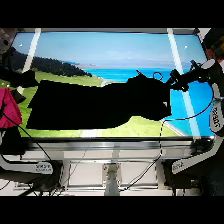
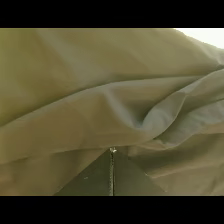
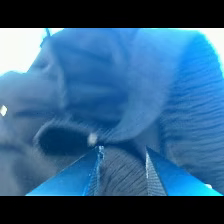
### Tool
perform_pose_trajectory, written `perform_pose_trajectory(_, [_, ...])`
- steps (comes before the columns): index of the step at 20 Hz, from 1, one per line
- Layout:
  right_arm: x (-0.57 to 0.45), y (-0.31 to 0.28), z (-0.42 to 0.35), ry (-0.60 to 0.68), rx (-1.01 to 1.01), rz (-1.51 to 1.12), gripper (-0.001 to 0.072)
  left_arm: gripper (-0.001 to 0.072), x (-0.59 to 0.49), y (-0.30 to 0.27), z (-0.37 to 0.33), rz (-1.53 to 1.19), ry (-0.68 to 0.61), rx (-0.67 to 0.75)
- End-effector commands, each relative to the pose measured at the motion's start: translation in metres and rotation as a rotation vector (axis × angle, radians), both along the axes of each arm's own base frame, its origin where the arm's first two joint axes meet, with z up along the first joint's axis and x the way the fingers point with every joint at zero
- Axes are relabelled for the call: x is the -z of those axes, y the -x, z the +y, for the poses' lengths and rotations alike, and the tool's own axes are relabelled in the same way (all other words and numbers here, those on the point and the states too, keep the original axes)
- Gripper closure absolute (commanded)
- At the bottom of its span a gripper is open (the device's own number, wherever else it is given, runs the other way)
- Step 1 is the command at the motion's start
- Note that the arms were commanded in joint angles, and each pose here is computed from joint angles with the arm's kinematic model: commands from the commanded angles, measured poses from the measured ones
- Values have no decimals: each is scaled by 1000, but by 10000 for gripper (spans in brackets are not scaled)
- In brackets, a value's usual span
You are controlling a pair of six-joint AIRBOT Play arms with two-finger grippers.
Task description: Fold the clothes and pants, and hang the long-sleeved shirts on hangers.
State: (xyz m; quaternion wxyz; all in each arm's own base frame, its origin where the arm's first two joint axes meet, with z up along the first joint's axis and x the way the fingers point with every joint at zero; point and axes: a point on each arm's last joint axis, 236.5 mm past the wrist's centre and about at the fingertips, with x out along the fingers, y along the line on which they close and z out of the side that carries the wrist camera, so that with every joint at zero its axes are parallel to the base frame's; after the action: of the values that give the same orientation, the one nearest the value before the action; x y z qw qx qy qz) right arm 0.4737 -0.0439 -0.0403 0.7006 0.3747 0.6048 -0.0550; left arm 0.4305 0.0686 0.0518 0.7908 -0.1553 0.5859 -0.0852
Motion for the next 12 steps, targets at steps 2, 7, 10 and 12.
perform_pose_trajectory(2, [18, -4, -30, -14, 127, 25, 396, 702, 0, 1, 0, 4, 2, -3])
perform_pose_trajectory(7, [38, -22, -14, -127, 131, -12, 396, 702, 0, 1, 0, 4, 3, -3])
perform_pose_trajectory(10, [48, -37, -22, -116, 178, -51, 396, 702, 0, 1, 0, 3, 5, -3])
perform_pose_trajectory(12, [49, -42, -27, -97, 192, -72, 397, 702, 0, 0, 0, 3, 5, -3])
